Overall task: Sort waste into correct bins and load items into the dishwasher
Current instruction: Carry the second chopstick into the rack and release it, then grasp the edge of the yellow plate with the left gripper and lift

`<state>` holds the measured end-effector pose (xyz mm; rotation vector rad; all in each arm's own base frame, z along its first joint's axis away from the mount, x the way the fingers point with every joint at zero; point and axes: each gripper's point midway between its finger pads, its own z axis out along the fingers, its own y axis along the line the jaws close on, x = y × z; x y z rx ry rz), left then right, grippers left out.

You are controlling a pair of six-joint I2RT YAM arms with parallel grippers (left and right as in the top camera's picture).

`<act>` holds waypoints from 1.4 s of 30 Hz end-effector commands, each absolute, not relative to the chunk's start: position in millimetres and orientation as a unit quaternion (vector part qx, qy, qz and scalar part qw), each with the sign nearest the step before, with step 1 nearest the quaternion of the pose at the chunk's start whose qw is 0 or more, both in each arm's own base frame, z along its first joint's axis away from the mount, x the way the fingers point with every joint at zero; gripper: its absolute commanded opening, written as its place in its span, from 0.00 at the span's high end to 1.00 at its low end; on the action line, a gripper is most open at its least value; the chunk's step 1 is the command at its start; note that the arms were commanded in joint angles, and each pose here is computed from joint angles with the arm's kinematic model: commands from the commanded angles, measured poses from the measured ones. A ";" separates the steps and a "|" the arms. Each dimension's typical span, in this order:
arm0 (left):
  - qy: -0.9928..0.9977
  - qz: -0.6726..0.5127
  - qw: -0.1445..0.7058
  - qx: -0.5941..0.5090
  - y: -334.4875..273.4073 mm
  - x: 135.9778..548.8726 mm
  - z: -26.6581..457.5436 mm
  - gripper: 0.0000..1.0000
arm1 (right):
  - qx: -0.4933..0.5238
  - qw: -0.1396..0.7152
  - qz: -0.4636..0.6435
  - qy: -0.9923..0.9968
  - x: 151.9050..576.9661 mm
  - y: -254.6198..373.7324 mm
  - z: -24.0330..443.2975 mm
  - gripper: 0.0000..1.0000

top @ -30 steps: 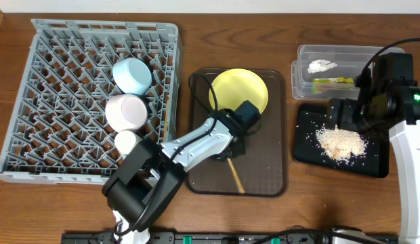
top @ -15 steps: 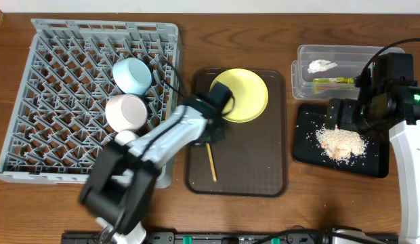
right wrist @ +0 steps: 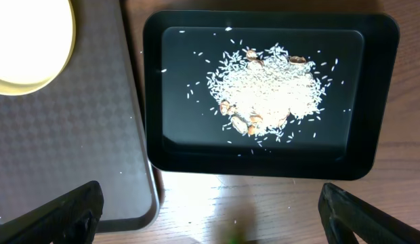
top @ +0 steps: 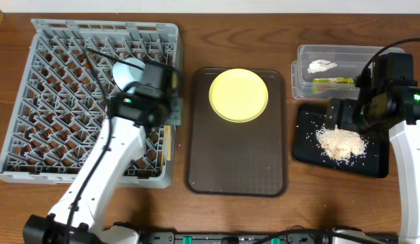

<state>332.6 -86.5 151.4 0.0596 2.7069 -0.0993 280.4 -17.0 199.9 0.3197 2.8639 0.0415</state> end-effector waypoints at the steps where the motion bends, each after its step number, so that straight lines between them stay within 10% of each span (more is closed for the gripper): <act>1: 0.972 -0.009 0.225 0.073 -70.5 343.3 156.2 0.92 | 0.113 0.136 0.014 0.984 282.0 -17.5 204.1 0.01; 14: 0.976 -0.005 0.207 0.068 -65.8 365.0 123.0 0.91 | 0.113 0.134 0.014 0.984 281.5 -17.5 204.0 0.01; 21: 0.971 -0.009 0.228 0.068 -67.4 371.1 136.2 0.50 | 0.113 0.134 0.014 0.984 281.4 -17.5 203.9 0.01; 42: 0.899 -0.168 0.347 0.209 -232.9 390.0 248.3 0.37 | 0.114 0.130 0.013 0.985 279.3 -17.5 203.4 0.01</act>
